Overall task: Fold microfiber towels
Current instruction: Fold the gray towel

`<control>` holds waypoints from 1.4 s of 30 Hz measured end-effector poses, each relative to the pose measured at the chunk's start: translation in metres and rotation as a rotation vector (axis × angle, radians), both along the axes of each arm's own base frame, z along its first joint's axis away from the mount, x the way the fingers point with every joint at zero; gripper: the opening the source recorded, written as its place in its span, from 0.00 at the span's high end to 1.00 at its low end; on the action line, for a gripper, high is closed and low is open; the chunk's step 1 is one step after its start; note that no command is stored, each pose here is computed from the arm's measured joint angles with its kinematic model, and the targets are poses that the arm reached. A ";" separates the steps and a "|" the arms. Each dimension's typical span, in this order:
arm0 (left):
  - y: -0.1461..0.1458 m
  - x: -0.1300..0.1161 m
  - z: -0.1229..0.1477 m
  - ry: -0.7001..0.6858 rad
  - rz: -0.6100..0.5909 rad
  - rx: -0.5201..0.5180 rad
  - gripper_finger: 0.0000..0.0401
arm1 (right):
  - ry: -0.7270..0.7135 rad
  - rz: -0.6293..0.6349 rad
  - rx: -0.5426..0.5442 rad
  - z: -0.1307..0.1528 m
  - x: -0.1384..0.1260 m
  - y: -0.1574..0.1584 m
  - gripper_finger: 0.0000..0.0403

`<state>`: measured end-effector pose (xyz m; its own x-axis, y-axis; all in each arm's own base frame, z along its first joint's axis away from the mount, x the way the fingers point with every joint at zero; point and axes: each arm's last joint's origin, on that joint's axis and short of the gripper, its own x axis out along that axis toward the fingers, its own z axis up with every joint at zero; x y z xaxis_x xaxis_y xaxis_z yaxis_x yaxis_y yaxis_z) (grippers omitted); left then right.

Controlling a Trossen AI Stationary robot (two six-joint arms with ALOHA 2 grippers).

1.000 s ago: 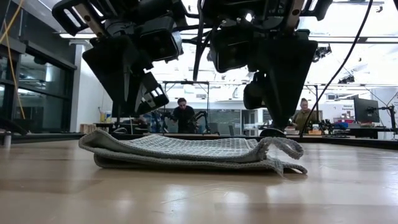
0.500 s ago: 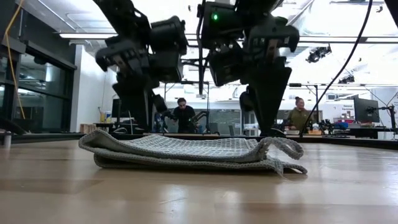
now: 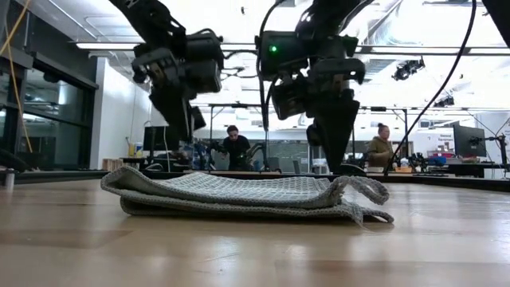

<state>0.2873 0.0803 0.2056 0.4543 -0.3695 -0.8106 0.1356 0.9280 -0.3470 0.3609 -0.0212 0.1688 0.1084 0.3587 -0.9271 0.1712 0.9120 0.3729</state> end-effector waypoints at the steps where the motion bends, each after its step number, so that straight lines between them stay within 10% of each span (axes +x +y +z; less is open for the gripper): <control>1: 0.002 -0.003 0.004 -0.017 -0.008 -0.006 0.79 | -0.008 -0.003 0.003 0.000 0.000 -0.004 0.75; 17: 0.004 -0.014 -0.017 -0.285 -0.143 0.088 0.79 | -0.161 -0.015 0.020 0.002 0.007 -0.038 0.75; 42: 0.038 -0.014 -0.055 -0.360 -0.100 -0.146 0.79 | -0.152 -0.083 0.123 -0.021 0.015 -0.052 0.59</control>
